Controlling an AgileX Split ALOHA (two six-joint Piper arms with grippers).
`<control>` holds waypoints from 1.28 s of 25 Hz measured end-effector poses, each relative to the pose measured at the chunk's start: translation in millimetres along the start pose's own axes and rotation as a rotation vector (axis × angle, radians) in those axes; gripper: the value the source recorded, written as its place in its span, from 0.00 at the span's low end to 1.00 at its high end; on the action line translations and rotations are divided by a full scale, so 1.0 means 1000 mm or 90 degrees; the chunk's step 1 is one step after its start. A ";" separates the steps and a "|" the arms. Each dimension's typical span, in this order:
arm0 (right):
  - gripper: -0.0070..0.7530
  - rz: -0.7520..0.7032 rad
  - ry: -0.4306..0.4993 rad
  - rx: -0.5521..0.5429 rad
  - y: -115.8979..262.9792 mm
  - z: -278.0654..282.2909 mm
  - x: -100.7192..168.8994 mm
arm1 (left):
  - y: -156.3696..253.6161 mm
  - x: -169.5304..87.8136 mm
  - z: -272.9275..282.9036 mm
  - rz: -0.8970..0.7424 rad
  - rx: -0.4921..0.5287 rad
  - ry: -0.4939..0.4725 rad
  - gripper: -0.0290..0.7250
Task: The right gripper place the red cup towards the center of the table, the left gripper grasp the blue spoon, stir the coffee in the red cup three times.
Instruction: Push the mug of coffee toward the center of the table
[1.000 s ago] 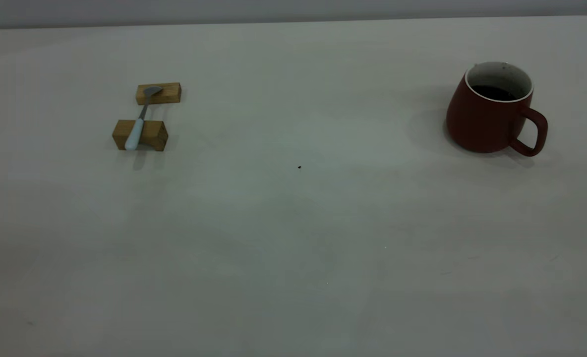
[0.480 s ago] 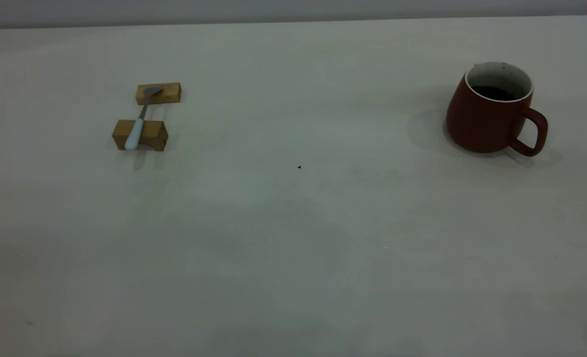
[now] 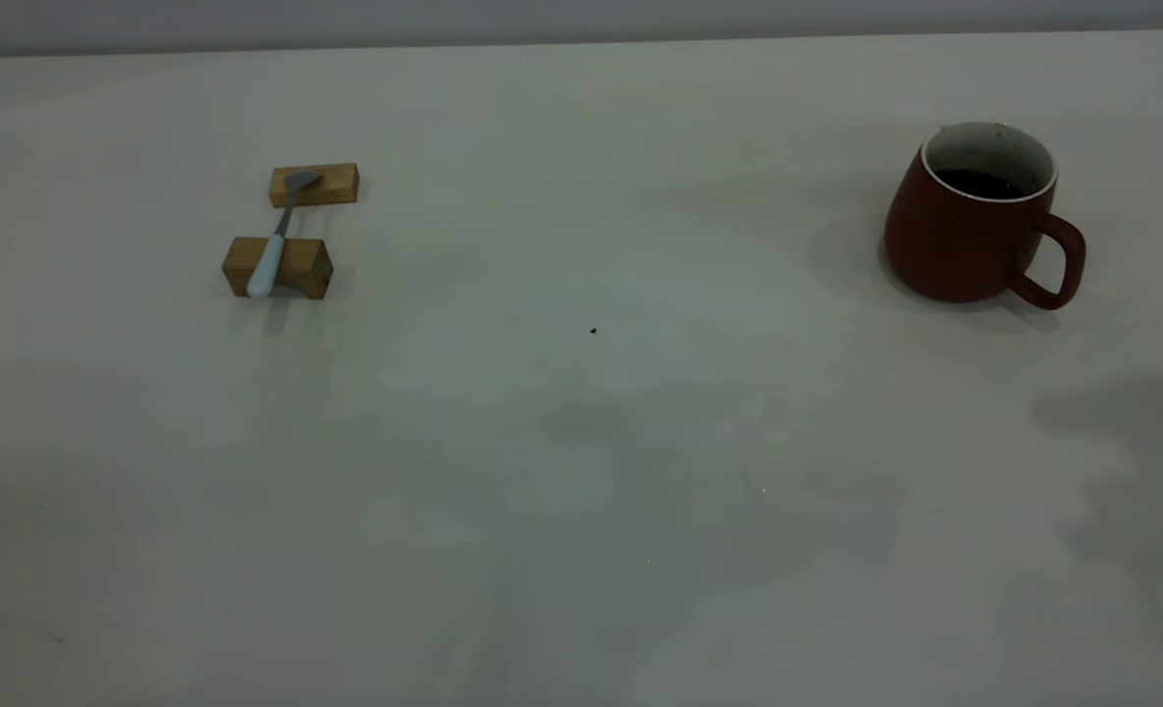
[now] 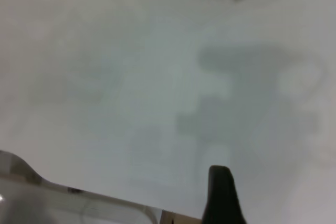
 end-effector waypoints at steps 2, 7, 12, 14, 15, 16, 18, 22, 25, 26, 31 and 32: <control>0.78 0.020 -0.009 0.023 -0.004 -0.020 -0.004 | 0.000 0.000 0.000 0.000 0.000 0.000 0.79; 0.78 0.138 -0.026 0.042 -0.017 -0.069 0.005 | 0.000 0.000 0.000 0.000 0.000 0.000 0.79; 0.78 0.220 -0.025 0.058 -0.035 -0.119 0.010 | 0.000 0.000 0.000 0.000 0.000 0.000 0.79; 0.78 0.252 -0.017 0.062 -0.042 -0.134 0.005 | 0.000 0.000 0.000 0.000 0.000 0.000 0.79; 0.78 0.269 -0.013 0.065 -0.045 -0.140 0.003 | 0.000 0.000 0.000 0.000 0.000 0.000 0.79; 0.78 0.286 -0.009 0.067 -0.048 -0.145 0.001 | 0.000 0.000 0.000 0.000 0.000 0.000 0.79; 0.78 0.310 0.000 0.069 -0.055 -0.151 -0.003 | 0.000 0.000 0.000 0.000 0.000 0.000 0.79; 0.78 0.336 0.016 0.062 -0.069 -0.159 -0.009 | 0.000 0.000 0.000 0.000 0.000 0.000 0.79; 0.78 0.339 0.019 0.060 -0.077 -0.170 -0.013 | 0.000 0.000 0.000 0.000 0.000 0.000 0.79; 0.78 0.339 0.017 0.062 -0.079 -0.175 -0.013 | 0.000 0.000 0.000 0.000 0.000 0.000 0.79; 0.78 0.339 0.012 0.072 -0.084 -0.197 -0.017 | 0.000 0.000 0.000 0.000 0.000 0.000 0.79; 0.78 0.338 0.012 0.073 -0.085 -0.200 -0.017 | 0.000 0.000 0.000 0.000 0.000 0.000 0.79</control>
Point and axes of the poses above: a point on each arm's last joint axis where the gripper is mounted, z pointing back along that axis away from the gripper, x along the wrist's bending axis when the last joint is at zero, y = z × x, the point moved 2 cm from there along -z, pointing out along that axis toward the gripper, and after that the axes turned 5 degrees about z, right-handed, at the moved point
